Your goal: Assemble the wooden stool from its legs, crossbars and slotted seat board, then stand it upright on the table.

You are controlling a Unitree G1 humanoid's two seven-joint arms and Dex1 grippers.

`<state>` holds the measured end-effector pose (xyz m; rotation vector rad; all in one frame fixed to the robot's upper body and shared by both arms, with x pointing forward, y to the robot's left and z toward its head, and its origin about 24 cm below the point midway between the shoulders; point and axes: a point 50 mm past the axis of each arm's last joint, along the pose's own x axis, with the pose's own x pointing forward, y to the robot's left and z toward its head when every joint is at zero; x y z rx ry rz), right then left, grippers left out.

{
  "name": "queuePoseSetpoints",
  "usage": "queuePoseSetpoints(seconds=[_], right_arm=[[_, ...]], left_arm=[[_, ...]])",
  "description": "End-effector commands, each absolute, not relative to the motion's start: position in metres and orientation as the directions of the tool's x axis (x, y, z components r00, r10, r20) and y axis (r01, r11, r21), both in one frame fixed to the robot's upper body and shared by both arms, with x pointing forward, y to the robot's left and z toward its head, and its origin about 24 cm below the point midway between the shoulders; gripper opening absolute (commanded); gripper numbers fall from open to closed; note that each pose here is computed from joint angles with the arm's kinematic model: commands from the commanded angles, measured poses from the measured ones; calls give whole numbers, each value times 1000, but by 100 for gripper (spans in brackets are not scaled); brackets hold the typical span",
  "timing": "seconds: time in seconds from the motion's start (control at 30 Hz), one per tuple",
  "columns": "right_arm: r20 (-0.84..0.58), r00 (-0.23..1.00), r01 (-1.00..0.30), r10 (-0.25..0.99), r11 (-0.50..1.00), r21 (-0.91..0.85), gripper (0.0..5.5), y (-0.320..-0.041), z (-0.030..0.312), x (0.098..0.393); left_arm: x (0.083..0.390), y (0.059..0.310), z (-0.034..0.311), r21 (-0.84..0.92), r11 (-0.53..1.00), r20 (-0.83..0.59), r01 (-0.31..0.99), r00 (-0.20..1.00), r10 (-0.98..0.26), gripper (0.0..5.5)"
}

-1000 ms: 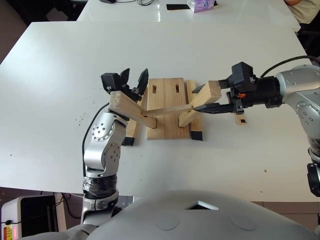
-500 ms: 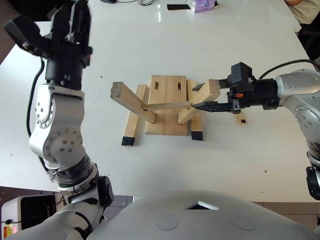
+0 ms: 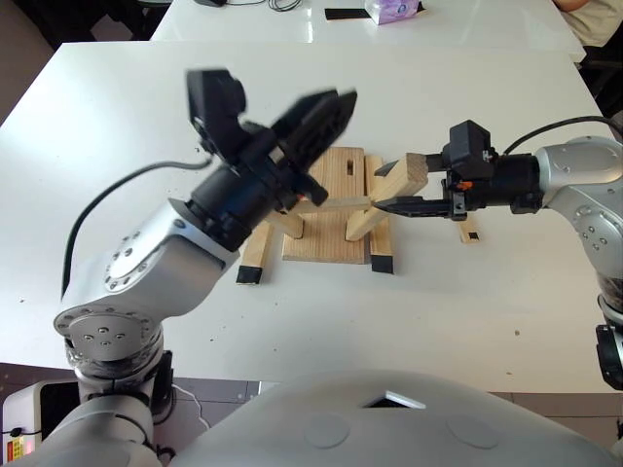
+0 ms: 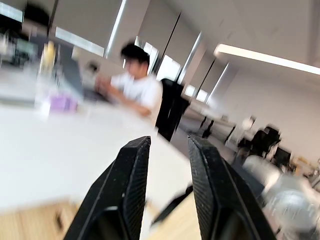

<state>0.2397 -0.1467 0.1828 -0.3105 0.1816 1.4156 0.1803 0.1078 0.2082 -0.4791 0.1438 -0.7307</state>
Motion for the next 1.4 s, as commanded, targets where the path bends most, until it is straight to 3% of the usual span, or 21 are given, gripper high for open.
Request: queuePoseSetpoints(seconds=[0.03, 0.23, 0.4, 0.8, 0.87, 0.93, 1.03, 1.2, 1.27, 1.33, 1.4], right_arm=[[-340, 207, -978, 917, 190, -81, 204, -151, 175, 244], [-337, 210, -978, 918, 193, -83, 204, -148, 175, 246], [-332, 212, -977, 919, 193, -88, 204, -147, 176, 247], [-293, 152, -987, 944, 129, -97, 204, -134, 191, 242], [-322, 126, -991, 938, 102, -91, 204, -129, 187, 242], [-363, 110, -993, 925, 87, -77, 204, -127, 179, 242], [-412, 119, -993, 904, 106, -55, 204, -133, 170, 244], [-447, 155, -988, 881, 145, -58, 204, -145, 169, 251], [-451, 160, -987, 878, 148, -63, 204, -148, 170, 253], [-454, 166, -986, 875, 153, -66, 204, -151, 172, 254], [-455, 169, -985, 874, 156, -67, 204, -152, 173, 253]], left_arm=[[177, 103, 190, -490, 666, -115, 562, 716, -689, 138], [177, 97, 166, -471, 721, -293, 508, 681, -671, 138], [180, 103, 132, -353, 824, -465, 442, 681, -565, 138], [179, 104, 111, -307, 831, -490, 464, 672, -556, 138], [182, 101, 109, -289, 826, -474, 483, 677, -562, 116], [187, 97, 121, -273, 804, -382, 529, 707, -595, 92], [198, 96, 160, -274, 747, -119, 606, 749, -651, 92], [198, 105, 229, -223, 644, 260, 732, 681, -684, 92], [197, 117, 259, -173, 650, 398, 740, 656, -641, 92], [203, 146, 291, -189, 724, 531, 664, 689, -493, 92], [208, 174, 307, -235, 800, 573, 552, 743, -345, 92]])
